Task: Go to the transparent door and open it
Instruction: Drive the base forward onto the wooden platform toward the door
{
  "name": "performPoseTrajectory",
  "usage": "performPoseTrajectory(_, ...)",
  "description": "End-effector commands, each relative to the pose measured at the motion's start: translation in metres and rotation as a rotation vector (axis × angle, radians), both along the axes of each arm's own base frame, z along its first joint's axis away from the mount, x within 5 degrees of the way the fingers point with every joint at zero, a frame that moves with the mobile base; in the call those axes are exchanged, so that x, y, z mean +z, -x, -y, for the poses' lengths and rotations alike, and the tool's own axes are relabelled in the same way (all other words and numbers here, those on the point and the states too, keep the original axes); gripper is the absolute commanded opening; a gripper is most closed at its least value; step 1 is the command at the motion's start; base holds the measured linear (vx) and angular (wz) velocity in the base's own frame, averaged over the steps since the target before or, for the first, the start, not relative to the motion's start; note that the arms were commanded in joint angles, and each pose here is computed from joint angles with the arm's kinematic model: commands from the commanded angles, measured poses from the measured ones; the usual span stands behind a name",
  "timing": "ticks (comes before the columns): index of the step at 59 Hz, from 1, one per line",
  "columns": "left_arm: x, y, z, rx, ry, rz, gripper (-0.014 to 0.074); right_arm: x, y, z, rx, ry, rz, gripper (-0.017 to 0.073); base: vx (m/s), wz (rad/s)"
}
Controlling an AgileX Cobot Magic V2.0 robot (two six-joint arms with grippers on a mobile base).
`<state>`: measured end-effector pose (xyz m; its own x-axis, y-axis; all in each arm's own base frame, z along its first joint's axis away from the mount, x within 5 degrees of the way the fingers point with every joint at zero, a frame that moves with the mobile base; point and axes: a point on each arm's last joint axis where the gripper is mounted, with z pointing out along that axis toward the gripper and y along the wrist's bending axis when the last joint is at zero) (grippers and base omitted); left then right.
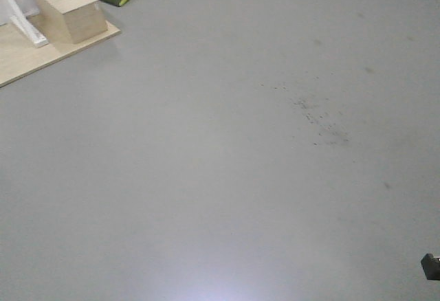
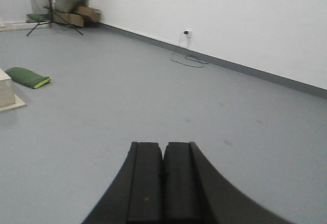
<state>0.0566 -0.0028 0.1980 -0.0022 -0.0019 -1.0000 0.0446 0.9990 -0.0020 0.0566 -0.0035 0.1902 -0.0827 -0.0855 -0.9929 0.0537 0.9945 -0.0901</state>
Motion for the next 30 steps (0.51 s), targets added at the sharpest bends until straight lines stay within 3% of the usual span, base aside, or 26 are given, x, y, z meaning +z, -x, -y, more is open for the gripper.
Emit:
performPoseTrajectory(1,-0.0023,-0.0002,-0.0004,0.004,0.011,0.061,-0.0006,0.0038,0.0003,0.0004,-0.007,0.004,0.082,-0.0008,0.63,0.63)
performPoseTrajectory(30,-0.0023,-0.0002,-0.0004,0.004,0.011,0.061,-0.0006,0.0038,0.0003,0.0004,-0.007,0.004,0.082,-0.0008,0.62,0.67)
